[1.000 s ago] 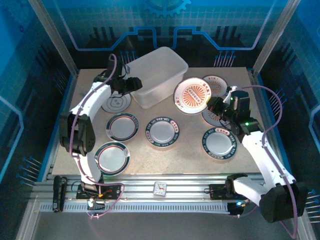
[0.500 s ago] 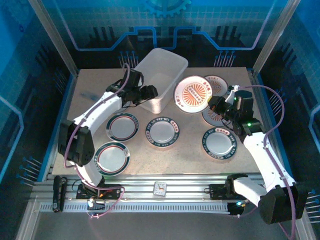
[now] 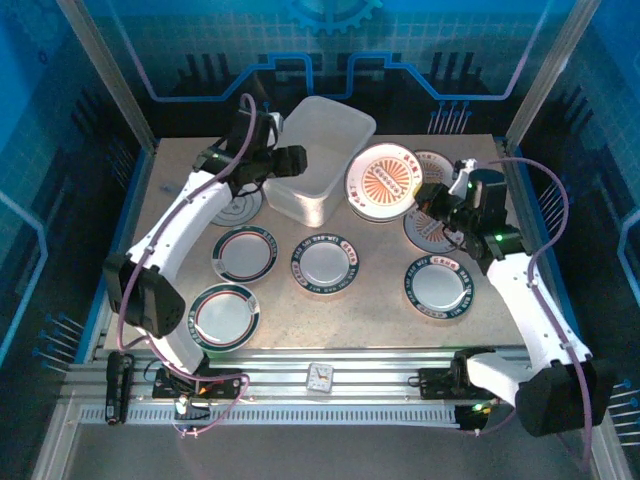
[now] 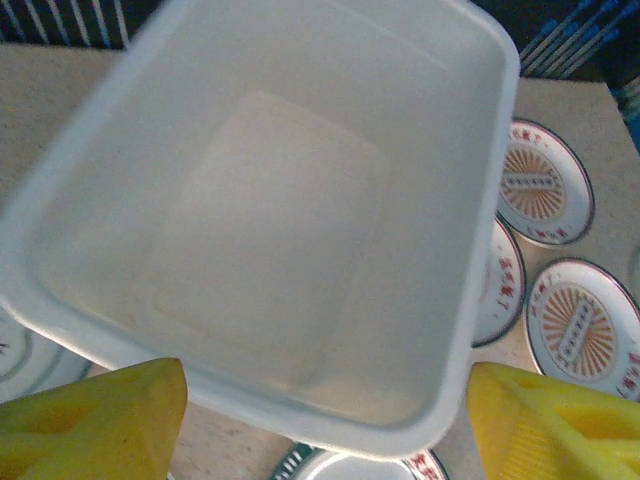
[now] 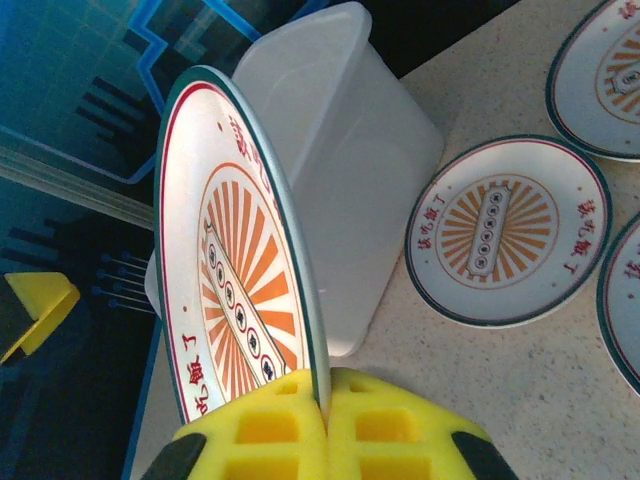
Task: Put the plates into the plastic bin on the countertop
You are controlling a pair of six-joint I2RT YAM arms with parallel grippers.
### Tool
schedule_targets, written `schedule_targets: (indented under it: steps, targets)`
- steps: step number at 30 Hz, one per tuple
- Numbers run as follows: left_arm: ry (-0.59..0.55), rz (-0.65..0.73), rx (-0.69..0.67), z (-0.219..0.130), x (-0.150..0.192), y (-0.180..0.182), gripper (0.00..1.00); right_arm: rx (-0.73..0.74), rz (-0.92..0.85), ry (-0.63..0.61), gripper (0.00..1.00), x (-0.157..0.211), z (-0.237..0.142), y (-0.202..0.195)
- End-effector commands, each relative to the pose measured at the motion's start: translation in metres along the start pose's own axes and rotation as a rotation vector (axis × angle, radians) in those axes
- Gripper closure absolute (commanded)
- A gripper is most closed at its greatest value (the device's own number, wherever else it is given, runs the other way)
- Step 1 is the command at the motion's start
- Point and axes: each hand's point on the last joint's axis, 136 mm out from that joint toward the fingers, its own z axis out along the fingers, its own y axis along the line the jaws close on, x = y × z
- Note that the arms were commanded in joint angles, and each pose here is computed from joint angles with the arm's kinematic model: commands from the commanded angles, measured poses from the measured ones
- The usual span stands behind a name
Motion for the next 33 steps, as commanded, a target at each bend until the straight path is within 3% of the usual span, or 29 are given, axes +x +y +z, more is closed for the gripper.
schedule_targets:
  steps: [1, 9, 19, 33]
  targets:
    - [-0.045, 0.067, -0.086, 0.005, -0.032, 0.036, 0.25, -0.045, -0.054, -0.038, 1.0, -0.019, 0.003, 0.03]
    - [0.018, 0.066, -0.118, 0.053, -0.054, 0.085, 0.23, -0.05, -0.08, -0.014, 1.0, -0.026, 0.031, 0.053]
    - [0.152, 0.014, -0.057, 0.101, -0.026, 0.099, 0.25, -0.055, -0.087, 0.009, 1.0, -0.024, 0.052, 0.071]
    - [0.21, -0.149, -0.091, 0.098, 0.011, 0.111, 0.45, -0.013, -0.039, -0.032, 1.0, -0.026, 0.046, 0.063]
